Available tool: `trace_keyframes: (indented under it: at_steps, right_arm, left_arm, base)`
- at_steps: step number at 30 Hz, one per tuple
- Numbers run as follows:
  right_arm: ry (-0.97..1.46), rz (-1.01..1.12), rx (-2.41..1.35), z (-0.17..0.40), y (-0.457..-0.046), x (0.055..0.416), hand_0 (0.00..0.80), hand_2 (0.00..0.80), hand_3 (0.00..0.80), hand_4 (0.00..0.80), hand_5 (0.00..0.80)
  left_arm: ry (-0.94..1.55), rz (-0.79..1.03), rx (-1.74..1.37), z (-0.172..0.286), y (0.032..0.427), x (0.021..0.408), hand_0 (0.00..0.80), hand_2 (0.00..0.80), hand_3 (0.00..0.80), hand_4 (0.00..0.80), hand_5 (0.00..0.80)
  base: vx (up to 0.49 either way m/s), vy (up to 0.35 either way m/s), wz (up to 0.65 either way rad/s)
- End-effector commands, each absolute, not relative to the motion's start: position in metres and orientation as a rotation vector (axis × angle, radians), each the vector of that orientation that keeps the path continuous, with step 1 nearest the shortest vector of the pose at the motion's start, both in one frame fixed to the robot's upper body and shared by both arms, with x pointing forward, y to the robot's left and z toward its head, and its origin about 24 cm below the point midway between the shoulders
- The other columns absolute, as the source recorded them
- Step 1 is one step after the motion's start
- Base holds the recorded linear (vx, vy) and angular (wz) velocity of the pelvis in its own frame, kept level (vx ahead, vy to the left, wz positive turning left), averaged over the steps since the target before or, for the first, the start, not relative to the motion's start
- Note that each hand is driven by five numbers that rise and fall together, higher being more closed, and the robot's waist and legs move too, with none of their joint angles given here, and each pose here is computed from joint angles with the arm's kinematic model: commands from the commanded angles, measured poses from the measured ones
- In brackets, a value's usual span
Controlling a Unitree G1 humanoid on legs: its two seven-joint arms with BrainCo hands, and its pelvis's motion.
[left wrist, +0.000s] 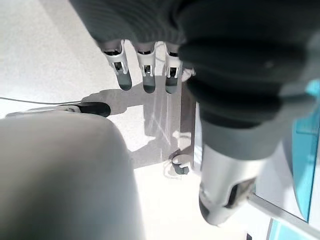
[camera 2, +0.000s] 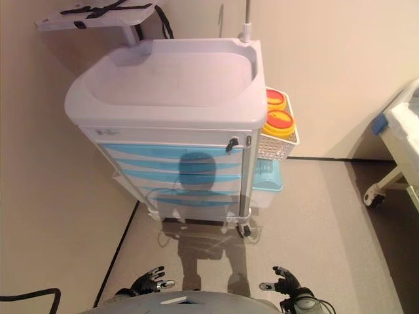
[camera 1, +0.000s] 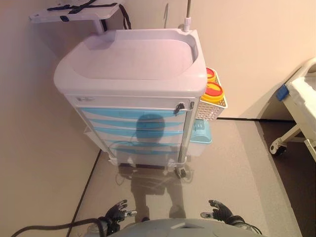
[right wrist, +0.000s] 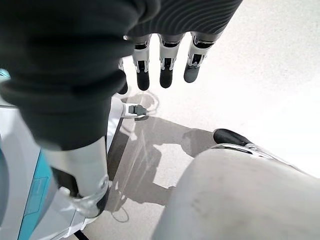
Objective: Open the drawer and pick up the medicine
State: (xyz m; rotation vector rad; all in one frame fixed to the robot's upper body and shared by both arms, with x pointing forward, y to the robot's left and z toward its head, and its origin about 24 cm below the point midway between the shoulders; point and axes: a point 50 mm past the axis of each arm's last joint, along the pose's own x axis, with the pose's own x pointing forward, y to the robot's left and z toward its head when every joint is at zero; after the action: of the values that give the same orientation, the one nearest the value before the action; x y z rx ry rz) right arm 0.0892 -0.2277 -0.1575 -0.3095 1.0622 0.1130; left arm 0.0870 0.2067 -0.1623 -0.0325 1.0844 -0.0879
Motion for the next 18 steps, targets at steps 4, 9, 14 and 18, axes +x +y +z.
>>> trace_keyframes:
  at_steps: [4,9,14,18]
  right_arm:
    - [1.017,0.184,-0.337,-0.155,-0.22,0.107,0.0,0.0,0.0,0.0,0.0]
    - [0.983,0.177,-0.341,-0.15,-0.222,0.119,0.0,0.0,0.0,0.0,0.0]
    - [0.901,0.135,-0.327,-0.141,-0.226,0.142,0.0,0.0,0.0,0.0,0.0]
    - [0.834,0.104,-0.31,-0.133,-0.225,0.16,0.0,0.0,0.0,0.0,0.0]
  left_arm:
    - [1.027,0.015,-0.107,-0.158,0.217,0.099,0.0,0.0,0.0,0.0,0.0]
    - [0.971,0.023,-0.128,-0.154,0.219,0.112,0.0,0.0,0.0,0.0,0.0]
    - [0.86,0.015,-0.137,-0.142,0.222,0.14,0.0,0.0,0.0,0.0,0.0]
    - [0.746,0.034,-0.149,-0.131,0.225,0.162,0.0,0.0,0.0,0.0,0.0]
  base:
    - [0.068,0.048,-0.04]
    - [0.002,0.041,-0.11]
    - [-0.092,0.042,-0.09]
    - [-0.115,0.043,-0.2]
